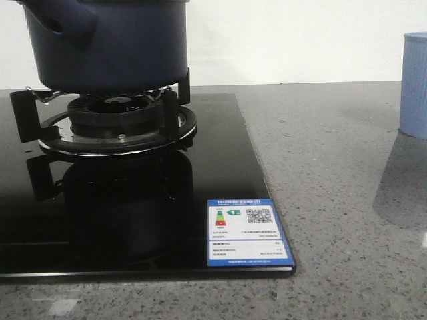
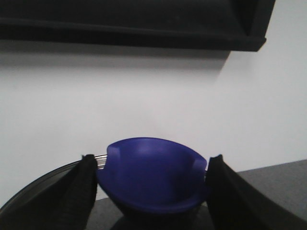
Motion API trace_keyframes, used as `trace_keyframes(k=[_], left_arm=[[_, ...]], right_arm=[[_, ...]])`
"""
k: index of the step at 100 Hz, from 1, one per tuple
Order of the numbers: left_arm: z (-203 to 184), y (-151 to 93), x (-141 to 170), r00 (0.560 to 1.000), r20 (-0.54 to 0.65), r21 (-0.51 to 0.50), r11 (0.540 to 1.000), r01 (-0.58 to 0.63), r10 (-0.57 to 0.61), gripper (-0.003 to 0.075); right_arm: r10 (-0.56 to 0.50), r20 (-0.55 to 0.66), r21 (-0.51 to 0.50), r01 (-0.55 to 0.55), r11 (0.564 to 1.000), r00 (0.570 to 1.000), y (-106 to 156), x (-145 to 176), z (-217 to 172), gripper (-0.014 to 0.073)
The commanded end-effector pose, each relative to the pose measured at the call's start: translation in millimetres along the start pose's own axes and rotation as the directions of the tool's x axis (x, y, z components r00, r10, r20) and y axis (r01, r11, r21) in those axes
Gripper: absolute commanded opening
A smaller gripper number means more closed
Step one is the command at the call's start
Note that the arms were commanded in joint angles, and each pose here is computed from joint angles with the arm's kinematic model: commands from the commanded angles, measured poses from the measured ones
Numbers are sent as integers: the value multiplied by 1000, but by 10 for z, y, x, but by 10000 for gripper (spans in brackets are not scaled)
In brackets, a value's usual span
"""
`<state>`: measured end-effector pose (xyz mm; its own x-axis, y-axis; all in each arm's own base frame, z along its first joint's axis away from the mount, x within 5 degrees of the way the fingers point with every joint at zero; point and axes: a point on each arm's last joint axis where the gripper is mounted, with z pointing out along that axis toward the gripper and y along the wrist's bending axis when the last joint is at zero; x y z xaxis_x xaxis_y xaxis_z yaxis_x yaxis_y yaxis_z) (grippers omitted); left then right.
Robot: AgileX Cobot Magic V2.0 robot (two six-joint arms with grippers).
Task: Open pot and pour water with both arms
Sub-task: 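Grasp and lift the pot lid by its blue knob with left gripper, then grasp the light blue ribbed cup with right gripper and lift it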
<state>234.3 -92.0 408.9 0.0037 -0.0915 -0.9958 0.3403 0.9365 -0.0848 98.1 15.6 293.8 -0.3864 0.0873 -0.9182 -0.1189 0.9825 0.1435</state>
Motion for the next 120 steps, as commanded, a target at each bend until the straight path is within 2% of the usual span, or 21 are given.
trace_keyframes(k=[1,23,48,80,120], left_arm=[[-166,93,-338,986,166,-61,998,6,5,377],[-279,200,-410,984,178,-100,995,4,14,377],[-348,216,-462,979,202,-110,994,5,17,377],[-373,213,-480,978,209,-109,994,5,18,377],[-373,213,-480,978,209,-109,994,5,18,377]], right_arm=[[-15,92,25,12,1000,996,-30,-100,76,622],[-21,75,69,16,997,997,-107,-125,406,622],[-11,12,122,9,992,1000,-215,-64,902,622],[-84,92,95,75,993,992,-113,-55,1235,622],[-107,168,148,82,986,980,-182,-8,1518,622]])
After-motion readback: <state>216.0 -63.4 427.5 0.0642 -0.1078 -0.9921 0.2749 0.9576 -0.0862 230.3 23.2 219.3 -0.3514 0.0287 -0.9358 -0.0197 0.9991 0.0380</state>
